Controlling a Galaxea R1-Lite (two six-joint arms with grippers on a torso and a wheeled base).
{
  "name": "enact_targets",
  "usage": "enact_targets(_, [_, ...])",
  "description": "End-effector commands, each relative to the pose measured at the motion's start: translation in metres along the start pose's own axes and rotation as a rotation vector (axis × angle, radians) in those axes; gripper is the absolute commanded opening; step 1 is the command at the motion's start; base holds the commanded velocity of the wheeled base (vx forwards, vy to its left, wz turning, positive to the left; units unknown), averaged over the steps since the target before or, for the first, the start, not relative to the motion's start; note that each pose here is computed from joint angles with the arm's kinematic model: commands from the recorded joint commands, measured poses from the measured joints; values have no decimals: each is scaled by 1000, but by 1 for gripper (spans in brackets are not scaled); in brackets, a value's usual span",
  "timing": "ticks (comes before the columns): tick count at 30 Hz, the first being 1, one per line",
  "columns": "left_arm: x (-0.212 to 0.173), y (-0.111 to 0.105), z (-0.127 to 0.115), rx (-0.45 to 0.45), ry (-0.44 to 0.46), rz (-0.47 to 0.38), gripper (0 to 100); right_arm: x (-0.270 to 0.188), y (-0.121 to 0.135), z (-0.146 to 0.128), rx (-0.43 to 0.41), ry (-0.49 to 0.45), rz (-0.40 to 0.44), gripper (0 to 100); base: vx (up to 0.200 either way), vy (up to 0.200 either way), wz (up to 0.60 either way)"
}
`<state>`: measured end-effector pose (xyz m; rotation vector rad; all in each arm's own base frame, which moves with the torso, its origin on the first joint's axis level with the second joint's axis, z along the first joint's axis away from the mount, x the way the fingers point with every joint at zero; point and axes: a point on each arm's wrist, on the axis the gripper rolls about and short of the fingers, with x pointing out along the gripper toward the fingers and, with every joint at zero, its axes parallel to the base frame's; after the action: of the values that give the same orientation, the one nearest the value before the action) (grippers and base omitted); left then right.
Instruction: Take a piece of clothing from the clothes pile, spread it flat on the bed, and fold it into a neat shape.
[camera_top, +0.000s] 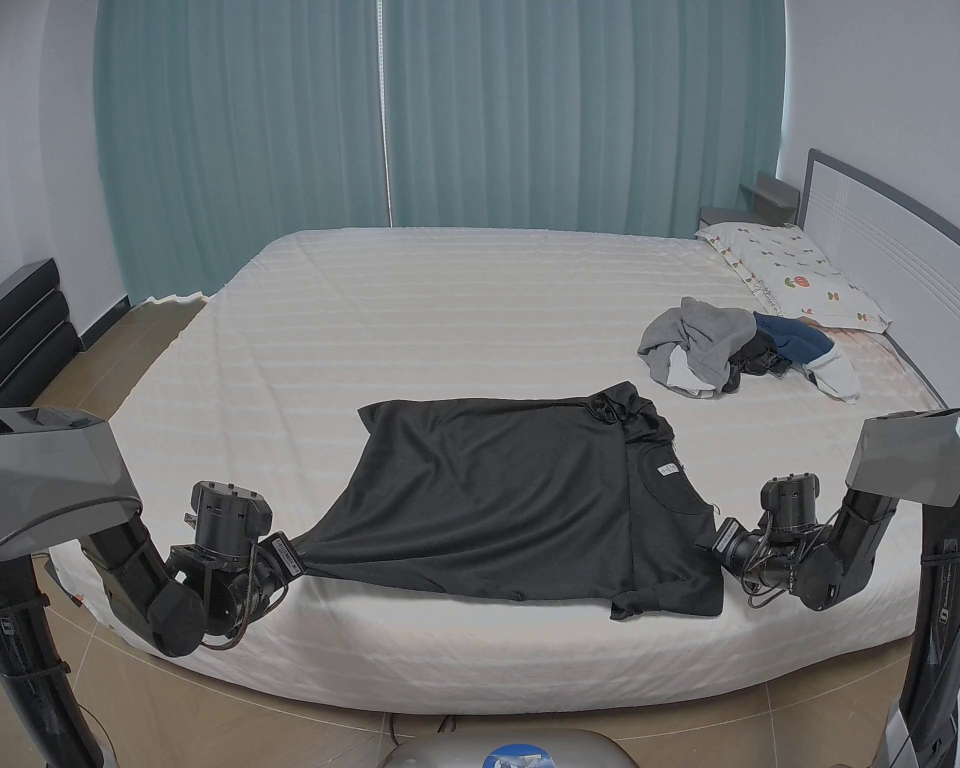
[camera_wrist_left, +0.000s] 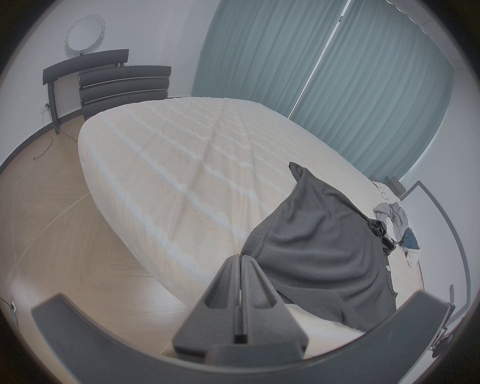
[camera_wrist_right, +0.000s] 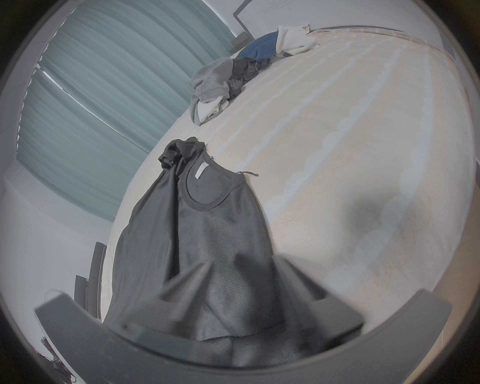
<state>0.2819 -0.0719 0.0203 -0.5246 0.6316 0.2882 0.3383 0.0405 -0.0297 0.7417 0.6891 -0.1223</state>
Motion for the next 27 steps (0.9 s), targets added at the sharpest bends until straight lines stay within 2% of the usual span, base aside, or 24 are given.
enact_targets(1, [1,-2,4,-17,-14,-7,0,19,10,16,7,-25,15,0,0,0,0])
enact_targets(8, [5,-3,10,-51,-40,-16,0,35,29,40,5,-87,70,0,0,0,0])
enact_targets(14, [17,0,4,-55,-47,-12,0,50,47,53,0,-85,79,0,0,0,0])
enact_targets(23, [21,1,1,-55,-43,-7,0,87,50,55,-1,-95,55,0,0,0,0])
enact_targets(27, [21,1,1,-56,-44,-9,0,103,54,60,1,-153,64,0,0,0,0])
